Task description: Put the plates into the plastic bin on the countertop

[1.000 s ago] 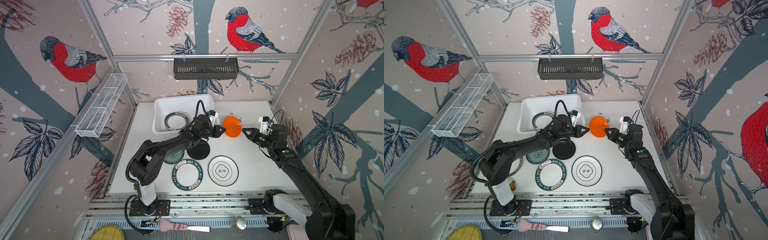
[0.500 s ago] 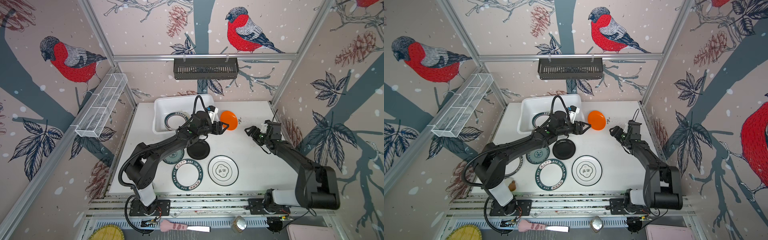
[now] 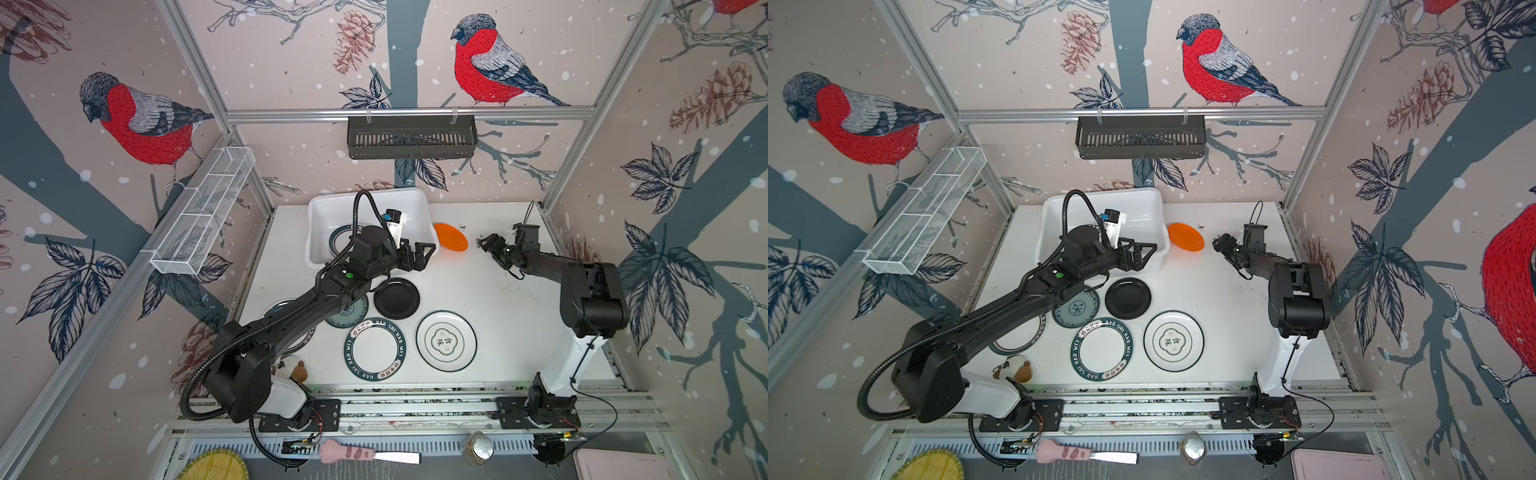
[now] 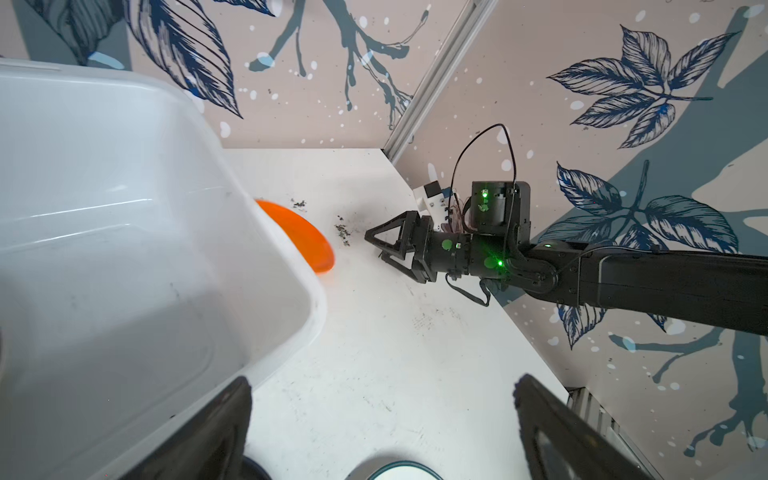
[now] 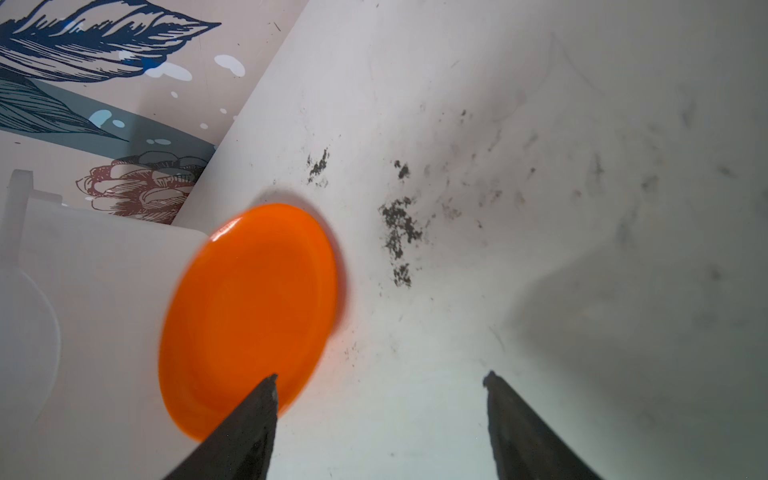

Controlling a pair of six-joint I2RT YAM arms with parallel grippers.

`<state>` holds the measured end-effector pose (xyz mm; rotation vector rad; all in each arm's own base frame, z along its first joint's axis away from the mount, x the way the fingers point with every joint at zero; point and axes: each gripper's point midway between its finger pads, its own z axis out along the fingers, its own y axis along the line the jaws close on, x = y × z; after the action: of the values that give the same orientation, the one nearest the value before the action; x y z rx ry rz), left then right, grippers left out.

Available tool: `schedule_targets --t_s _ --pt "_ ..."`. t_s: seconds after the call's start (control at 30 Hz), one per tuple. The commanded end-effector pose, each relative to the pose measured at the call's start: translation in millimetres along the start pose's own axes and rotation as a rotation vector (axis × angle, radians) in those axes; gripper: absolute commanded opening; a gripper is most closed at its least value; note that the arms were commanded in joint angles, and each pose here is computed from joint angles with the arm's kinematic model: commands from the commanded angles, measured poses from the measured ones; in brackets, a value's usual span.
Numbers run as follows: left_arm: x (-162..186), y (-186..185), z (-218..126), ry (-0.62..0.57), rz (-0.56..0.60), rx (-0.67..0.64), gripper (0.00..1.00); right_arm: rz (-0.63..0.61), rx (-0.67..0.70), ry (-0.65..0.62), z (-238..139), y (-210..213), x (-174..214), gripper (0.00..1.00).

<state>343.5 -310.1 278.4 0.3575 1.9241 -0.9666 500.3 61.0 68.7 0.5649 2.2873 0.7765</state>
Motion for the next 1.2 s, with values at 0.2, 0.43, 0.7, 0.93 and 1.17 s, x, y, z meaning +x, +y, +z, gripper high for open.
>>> schedule_targets --t_s 0.2,0.43,0.7,0.93,1.17 --pt "-13 18 -22 -0.064 0.031 -0.076 0.97 -0.11 0.026 0.012 40 23 -22 0.88" --pt "-5 30 -32 -0.064 0.029 -0.132 0.98 -0.153 0.011 0.036 68 33 -28 0.96" --pt "-3 34 -33 -0.06 0.025 -0.15 0.98 -0.209 -0.008 0.094 99 47 -20 0.97" --pt "-2 34 -31 -0.05 0.02 -0.151 0.98 -0.208 -0.011 0.14 117 45 -10 0.94" --pt "0 37 -31 -0.044 0.01 -0.162 0.98 -0.21 -0.001 0.144 119 41 -8 0.92"
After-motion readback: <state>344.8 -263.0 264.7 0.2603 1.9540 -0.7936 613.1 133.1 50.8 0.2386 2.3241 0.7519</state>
